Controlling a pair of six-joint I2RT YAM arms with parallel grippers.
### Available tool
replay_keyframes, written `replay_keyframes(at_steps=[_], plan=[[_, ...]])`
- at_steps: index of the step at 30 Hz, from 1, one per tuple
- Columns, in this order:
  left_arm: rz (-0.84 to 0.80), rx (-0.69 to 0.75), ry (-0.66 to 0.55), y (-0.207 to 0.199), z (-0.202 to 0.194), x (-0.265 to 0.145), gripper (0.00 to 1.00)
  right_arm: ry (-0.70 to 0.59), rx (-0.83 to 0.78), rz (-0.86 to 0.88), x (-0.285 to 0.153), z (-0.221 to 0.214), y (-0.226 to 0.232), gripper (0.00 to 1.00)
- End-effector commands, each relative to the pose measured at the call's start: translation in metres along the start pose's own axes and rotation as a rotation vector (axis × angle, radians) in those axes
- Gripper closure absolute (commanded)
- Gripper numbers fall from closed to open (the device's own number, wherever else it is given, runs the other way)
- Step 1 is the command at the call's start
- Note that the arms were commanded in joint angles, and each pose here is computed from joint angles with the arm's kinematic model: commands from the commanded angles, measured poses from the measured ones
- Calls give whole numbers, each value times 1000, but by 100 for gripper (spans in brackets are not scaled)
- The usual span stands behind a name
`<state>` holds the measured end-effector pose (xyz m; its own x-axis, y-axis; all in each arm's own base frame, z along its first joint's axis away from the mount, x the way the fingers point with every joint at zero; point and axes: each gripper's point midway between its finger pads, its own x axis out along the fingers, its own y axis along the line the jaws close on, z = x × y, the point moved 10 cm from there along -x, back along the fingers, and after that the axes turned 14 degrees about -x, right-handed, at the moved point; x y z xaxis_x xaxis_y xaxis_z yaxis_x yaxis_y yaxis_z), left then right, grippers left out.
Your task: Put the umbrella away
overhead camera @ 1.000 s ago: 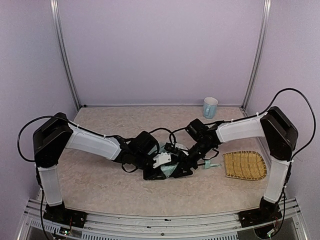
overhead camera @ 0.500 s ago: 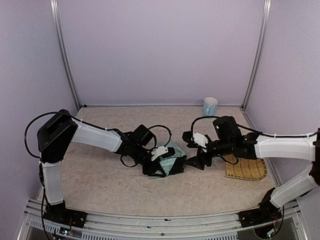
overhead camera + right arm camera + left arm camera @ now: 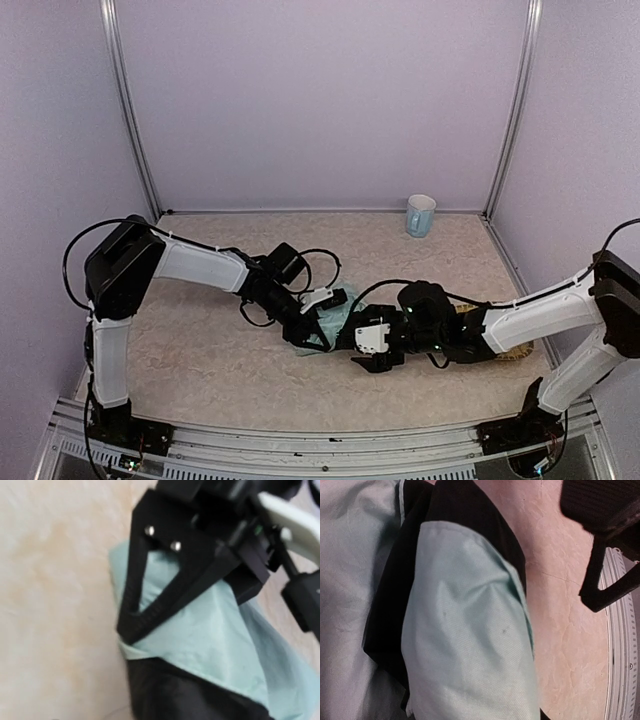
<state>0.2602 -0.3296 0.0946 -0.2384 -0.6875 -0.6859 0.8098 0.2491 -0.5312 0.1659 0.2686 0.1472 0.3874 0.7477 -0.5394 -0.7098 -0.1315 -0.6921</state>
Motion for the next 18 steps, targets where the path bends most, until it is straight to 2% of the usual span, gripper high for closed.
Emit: replay_keyframes(at_steps=[1,9,14,18], plan=[[0,-260,334,13,-72,26,82,21,-162,-101,17,10,-22,16],[-42,-252,360,13,-71,28,82,134,-306,14,51,-10,-9,15],[-69,-254,367,14,-69,31,82,226,-308,97,73,-27,-7,20],[-87,-241,370,12,-70,31,82,254,-260,136,81,-33,-5,28]])
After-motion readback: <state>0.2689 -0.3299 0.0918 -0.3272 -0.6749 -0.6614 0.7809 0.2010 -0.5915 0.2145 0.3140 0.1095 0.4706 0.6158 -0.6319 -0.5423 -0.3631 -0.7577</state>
